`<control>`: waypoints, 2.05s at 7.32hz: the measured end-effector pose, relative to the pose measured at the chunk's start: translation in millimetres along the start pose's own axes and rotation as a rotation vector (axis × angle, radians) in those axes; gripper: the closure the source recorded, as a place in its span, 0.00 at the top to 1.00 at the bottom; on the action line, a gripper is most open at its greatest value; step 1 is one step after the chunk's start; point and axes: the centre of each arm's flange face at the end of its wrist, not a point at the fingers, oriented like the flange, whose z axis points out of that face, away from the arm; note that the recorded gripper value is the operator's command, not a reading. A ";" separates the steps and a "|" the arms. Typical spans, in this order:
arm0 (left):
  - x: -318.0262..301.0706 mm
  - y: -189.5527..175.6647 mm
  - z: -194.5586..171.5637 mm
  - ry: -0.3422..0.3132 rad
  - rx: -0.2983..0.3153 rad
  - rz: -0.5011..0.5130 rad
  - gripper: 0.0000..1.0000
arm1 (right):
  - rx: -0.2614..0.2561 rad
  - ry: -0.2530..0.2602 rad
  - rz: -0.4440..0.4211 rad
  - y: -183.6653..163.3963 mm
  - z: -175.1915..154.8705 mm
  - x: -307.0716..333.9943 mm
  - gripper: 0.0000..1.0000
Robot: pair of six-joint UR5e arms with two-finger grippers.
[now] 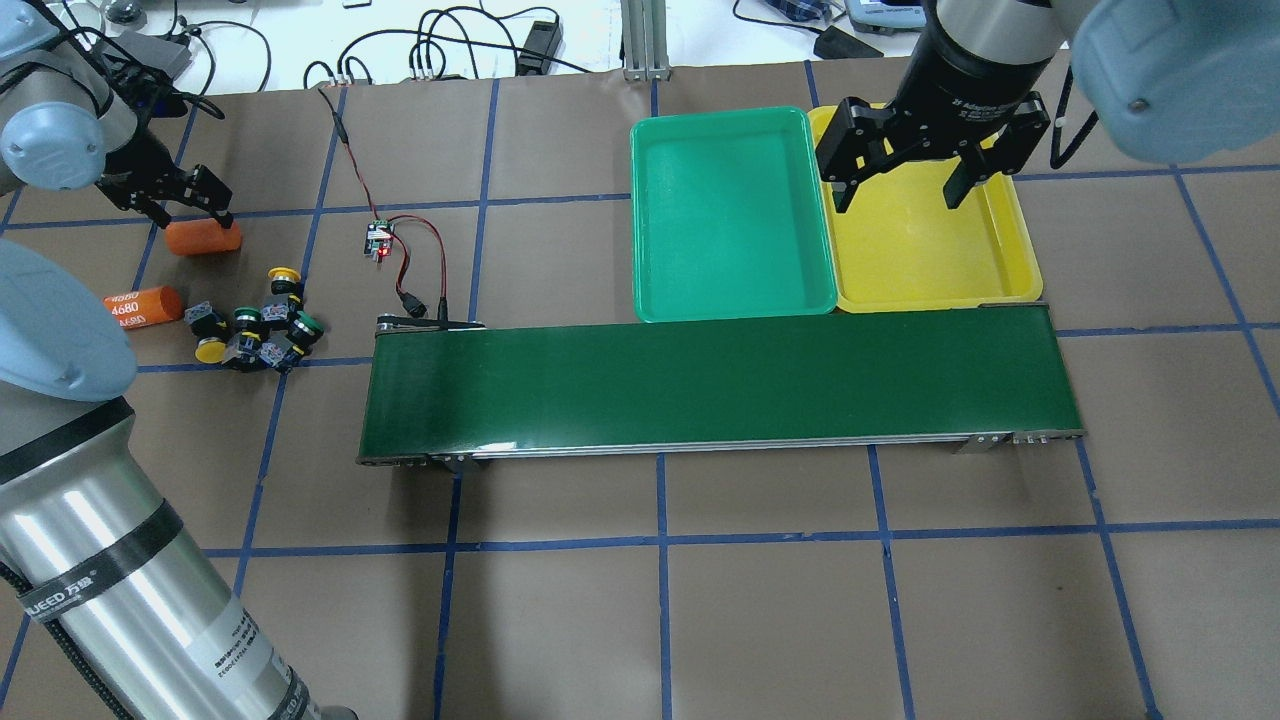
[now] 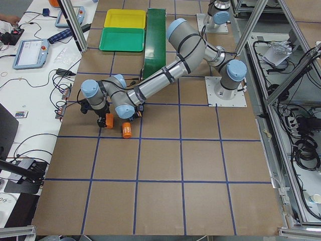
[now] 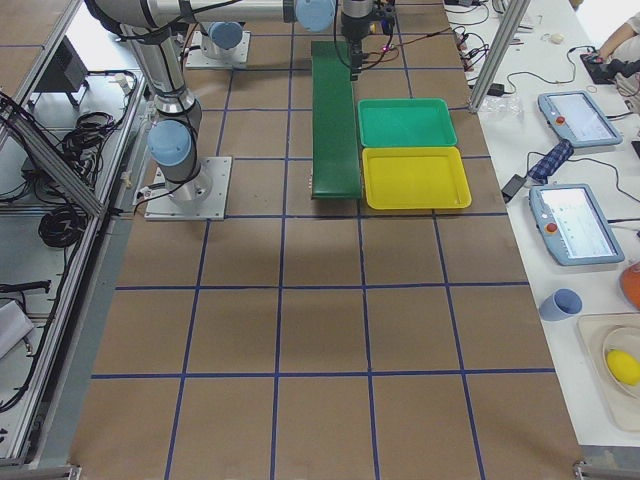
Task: Sort buttons by color to trays
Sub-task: 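Carry the orange battery with the left gripper to the conveyor's near end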
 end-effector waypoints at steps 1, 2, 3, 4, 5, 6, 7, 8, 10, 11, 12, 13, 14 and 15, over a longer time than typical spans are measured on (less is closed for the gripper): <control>0.1 0.9 2.8 0.002 -0.007 0.000 1.00 | -0.001 0.001 0.000 0.1 0.1 0.1 1.00; -0.1 2.3 7.7 0.007 -0.017 0.000 1.00 | -0.001 0.001 0.000 0.1 0.1 0.1 1.00; -0.4 3.1 12.5 0.013 -0.029 -0.001 0.36 | -0.001 0.001 0.000 0.1 0.1 0.1 1.00; -0.6 3.7 15.6 0.019 -0.041 -0.001 0.00 | -0.002 0.001 0.000 0.0 0.4 0.1 1.00; 0.0 4.3 15.3 0.025 -0.051 0.000 0.00 | -0.002 0.001 0.000 0.0 0.7 0.1 1.00; 4.1 4.8 9.4 0.032 -0.058 0.004 0.00 | -0.004 0.001 0.000 0.6 1.6 0.2 1.00; 13.5 5.9 -7.8 0.040 -0.062 0.011 0.00 | -0.007 0.000 0.001 2.2 3.9 0.4 1.00; 32.2 7.5 -36.1 0.044 -0.063 0.023 0.00 | -0.010 0.000 0.001 4.1 6.4 0.7 1.00; 100.9 20.7 -99.5 0.072 -0.078 0.047 0.00 | -0.013 0.000 0.002 5.3 8.6 1.1 1.00; 134.6 37.5 -122.0 0.092 -0.097 0.030 0.00 | -0.013 0.000 0.002 5.4 8.6 1.2 1.00; 167.3 59.7 -133.9 0.105 -0.118 0.018 0.00 | -0.013 0.000 0.002 5.5 8.7 1.2 1.00; 195.1 83.7 -135.9 0.115 -0.140 -0.002 0.00 | -0.013 0.000 0.002 5.6 8.8 0.9 1.00; 220.0 106.1 -132.6 0.119 -0.156 -0.033 0.00 | -0.013 0.000 0.001 5.6 8.8 0.7 1.00; 247.4 124.1 -124.6 0.114 -0.156 -0.046 0.00 | -0.013 0.000 0.001 5.6 8.8 0.6 1.00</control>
